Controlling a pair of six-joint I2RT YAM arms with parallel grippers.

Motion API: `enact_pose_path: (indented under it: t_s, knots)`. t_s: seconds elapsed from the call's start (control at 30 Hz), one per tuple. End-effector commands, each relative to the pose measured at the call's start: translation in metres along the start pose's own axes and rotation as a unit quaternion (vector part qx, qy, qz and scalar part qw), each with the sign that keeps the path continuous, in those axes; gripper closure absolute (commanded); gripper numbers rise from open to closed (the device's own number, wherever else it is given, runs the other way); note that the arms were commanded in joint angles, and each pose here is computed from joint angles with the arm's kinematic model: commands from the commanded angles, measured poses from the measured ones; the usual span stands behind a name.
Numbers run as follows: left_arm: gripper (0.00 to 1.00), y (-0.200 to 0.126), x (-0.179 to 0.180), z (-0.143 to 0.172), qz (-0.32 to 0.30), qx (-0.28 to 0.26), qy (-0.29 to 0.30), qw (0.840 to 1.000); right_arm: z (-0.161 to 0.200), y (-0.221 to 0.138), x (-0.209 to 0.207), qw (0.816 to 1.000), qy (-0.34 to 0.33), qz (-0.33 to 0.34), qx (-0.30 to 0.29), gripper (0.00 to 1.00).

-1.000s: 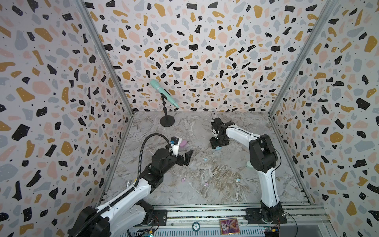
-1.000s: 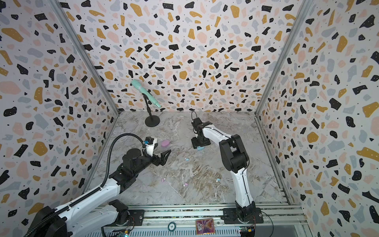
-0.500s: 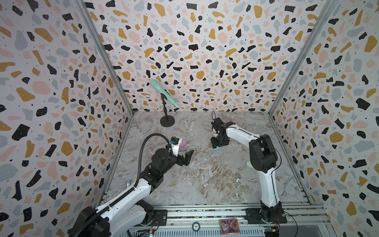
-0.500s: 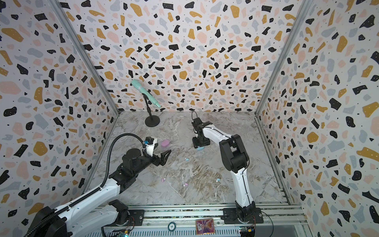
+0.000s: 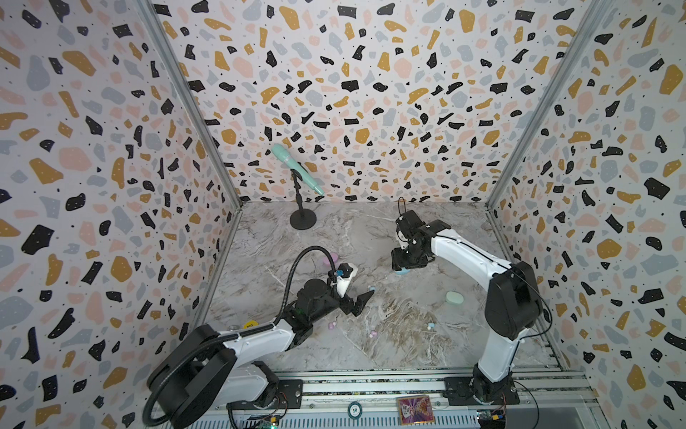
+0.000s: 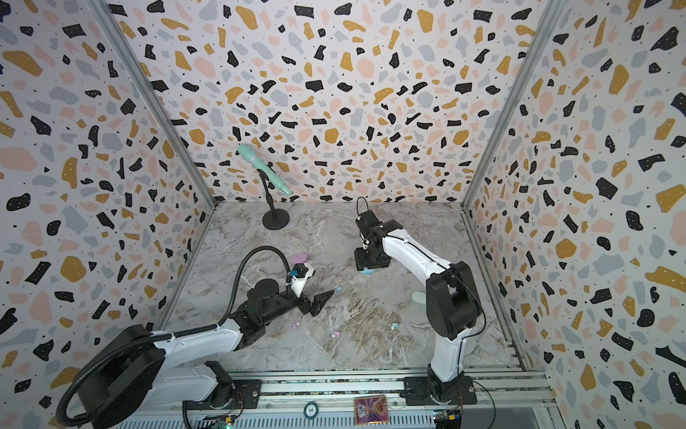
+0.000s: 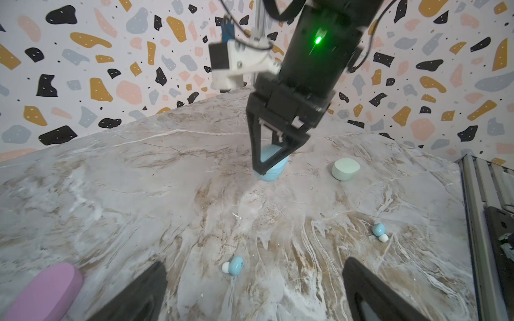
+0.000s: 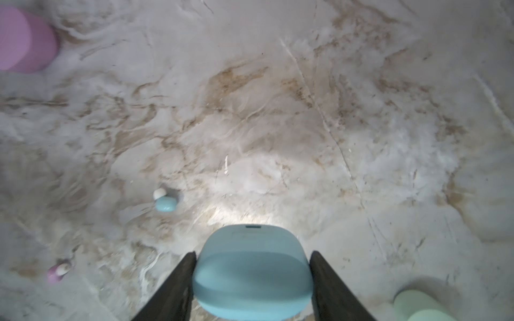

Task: Insert wireless bluetooth earbuds into charging case
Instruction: Pass the charging case.

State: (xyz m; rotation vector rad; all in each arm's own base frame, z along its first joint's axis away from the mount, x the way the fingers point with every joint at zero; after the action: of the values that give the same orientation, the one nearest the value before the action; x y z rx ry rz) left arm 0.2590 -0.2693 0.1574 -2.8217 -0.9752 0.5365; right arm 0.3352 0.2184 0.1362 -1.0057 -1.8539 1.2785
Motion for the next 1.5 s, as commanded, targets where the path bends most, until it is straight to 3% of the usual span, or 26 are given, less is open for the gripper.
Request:
enact_pose_path:
  t_s: [0.0,0.43,0.8,1.13,1.47]
  knots:
    - [0.00,0.012,-0.029,-0.029,0.071,-0.057,0.071,0.993,0.027,-0.024,0.023,0.999,0.025,-0.027,0.017,0.45]
    - [0.04,0.051,-0.087,-0.010,0.216,-0.015,0.131,0.967,0.056,-0.078,0.065,0.994,0.069,-0.081,-0.012,0.45]
    - [0.13,0.050,-0.097,-0.022,0.233,-0.046,0.125,0.963,0.059,-0.088,0.075,0.992,0.074,-0.095,-0.021,0.46]
    - [0.28,0.051,-0.099,-0.020,0.239,-0.037,0.126,0.962,0.057,-0.097,0.080,0.992,0.068,-0.101,-0.031,0.46]
    - [0.36,0.049,-0.100,-0.024,0.240,-0.040,0.127,0.962,0.059,-0.098,0.083,0.993,0.061,-0.102,-0.030,0.46]
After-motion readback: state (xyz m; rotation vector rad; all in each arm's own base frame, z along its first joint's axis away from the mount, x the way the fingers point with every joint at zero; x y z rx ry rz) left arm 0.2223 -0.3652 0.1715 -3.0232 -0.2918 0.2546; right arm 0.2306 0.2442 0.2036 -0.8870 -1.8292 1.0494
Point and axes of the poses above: each gripper's point midway between its finger pads, its own y axis out along the fingers, its own x axis along the line the jaws close on, z = x × y, the point moved 1 cm from there along -y, back along the fingers, and after that the axes turned 14 degrees about -y, right-handed, at the moved point
